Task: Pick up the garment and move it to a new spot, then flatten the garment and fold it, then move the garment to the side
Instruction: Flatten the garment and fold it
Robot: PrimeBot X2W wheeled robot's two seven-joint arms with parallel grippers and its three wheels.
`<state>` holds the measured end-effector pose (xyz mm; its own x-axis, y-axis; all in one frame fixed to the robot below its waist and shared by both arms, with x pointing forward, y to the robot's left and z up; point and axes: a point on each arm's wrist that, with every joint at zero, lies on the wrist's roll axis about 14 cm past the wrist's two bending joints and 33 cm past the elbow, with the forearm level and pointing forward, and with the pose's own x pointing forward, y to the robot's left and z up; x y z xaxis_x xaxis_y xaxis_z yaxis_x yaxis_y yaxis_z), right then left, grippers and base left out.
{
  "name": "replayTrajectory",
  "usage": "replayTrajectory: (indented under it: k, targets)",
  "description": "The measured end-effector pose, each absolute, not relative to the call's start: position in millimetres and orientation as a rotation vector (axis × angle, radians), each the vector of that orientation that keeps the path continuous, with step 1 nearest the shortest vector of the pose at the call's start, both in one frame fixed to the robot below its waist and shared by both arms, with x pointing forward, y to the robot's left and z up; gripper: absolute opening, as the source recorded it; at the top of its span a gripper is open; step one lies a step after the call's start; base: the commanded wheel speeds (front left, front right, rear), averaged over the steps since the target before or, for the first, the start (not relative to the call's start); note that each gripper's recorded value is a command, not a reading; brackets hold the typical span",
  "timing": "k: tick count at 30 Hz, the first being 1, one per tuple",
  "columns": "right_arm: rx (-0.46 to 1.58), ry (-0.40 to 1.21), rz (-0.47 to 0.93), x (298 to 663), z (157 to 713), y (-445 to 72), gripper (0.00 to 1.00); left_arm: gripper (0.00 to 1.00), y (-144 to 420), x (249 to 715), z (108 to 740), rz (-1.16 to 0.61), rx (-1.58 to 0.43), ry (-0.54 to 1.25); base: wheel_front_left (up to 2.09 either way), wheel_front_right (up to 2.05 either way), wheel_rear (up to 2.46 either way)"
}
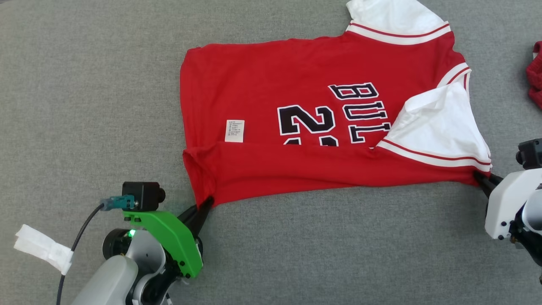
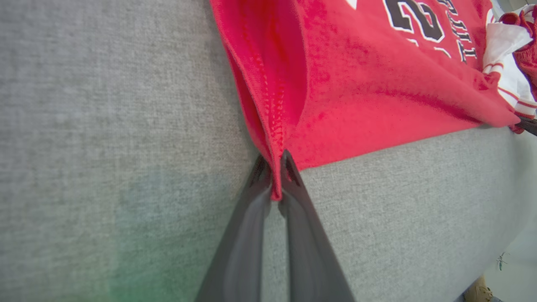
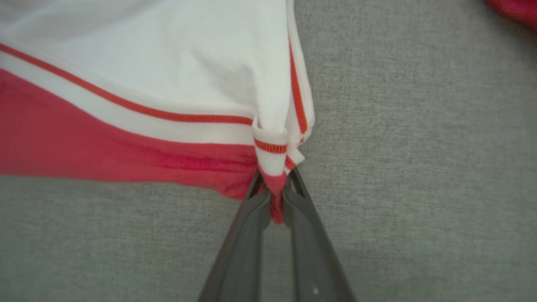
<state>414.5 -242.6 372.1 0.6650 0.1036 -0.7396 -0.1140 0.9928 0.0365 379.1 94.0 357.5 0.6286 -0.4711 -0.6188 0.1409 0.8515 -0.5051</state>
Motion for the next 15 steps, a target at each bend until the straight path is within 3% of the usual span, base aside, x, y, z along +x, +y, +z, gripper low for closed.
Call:
replayTrajectory:
  k: [6, 14, 15]
  targets:
    - [0.010, 0.809, 0.094, 408, 397, -264, 0.00, 0.00, 97, 352, 371, -0.425, -0.451, 0.849, 0.00, 0.00, 0.00]
    - [0.040, 0.919, 0.095, 356, 397, -273, 0.00, 0.00, 84, 295, 387, -0.461, -0.577, 0.910, 0.00, 0.00, 0.00]
    - [0.048, 0.928, 0.097, 351, 396, -272, 0.02, 0.25, 84, 293, 387, -0.451, -0.586, 0.906, 0.00, 0.00, 0.00]
